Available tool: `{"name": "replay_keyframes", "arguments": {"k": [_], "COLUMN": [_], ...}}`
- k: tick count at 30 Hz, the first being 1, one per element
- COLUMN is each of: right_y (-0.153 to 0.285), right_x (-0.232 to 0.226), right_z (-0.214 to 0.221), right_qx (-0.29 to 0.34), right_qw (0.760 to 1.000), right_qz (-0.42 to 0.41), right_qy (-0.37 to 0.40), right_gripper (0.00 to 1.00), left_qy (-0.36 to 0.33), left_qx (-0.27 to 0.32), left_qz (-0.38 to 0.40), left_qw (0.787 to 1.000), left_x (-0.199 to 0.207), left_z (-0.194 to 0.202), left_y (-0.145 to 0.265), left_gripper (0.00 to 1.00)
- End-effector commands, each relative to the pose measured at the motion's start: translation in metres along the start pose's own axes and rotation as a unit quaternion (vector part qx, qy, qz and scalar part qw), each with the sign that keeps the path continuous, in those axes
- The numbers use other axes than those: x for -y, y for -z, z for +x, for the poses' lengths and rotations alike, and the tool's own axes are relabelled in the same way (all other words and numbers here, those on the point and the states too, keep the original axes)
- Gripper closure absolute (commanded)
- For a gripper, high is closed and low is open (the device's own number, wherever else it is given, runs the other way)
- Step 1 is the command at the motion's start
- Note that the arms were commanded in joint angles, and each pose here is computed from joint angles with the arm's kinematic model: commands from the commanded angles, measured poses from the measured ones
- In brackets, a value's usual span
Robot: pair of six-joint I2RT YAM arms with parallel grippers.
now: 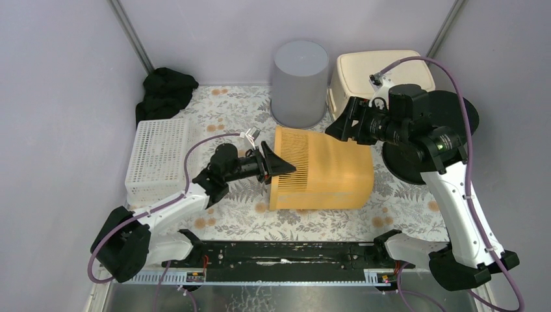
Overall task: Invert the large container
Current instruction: Turn the container upside down at the center of the board.
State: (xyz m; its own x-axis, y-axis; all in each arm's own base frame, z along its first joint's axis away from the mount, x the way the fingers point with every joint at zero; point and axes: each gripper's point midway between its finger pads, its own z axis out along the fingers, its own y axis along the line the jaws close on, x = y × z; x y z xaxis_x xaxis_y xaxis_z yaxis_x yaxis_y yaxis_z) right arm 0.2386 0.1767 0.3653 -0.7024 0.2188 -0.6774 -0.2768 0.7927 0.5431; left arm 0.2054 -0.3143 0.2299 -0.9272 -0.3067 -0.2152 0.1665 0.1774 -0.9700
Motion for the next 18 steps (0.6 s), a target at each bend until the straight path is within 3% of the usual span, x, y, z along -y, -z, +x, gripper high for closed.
{"name": "replay_keyframes", "arguments": {"k": [1,6,9,18], "right_y": [0.000,-0.002,-0.005,-0.008], "right_x": [-0.015,-0.015,-0.014,-0.013], "right_z": [-0.009,-0.008,-0.005,-0.005], "right_qx": [0.014,0.011,0.008,0.009], "right_qw": [0.999,0.999,0.999,0.999], "right_qz": [-0.034,-0.037,-0.038,-0.040], "right_qy": [0.006,0.005,0.004,0.008], "right_gripper": [0.26,0.26,0.26,0.25], "left_qy": [-0.038,-0.064,-0.073,-0.096], "left_qx": [-0.011,-0.016,-0.026,-0.026], "left_qz": [0.011,-0.008,-0.015,-0.041], "left_qw": [0.999,0.998,0.997,0.994], "left_x": [0.012,0.014,0.016,0.007], "left_z": [-0.001,-0.003,-0.001,-0.003], "left_y": [0.005,0.006,0.007,0.009], "left_gripper": [0.25,0.13,0.00,0.00]}}
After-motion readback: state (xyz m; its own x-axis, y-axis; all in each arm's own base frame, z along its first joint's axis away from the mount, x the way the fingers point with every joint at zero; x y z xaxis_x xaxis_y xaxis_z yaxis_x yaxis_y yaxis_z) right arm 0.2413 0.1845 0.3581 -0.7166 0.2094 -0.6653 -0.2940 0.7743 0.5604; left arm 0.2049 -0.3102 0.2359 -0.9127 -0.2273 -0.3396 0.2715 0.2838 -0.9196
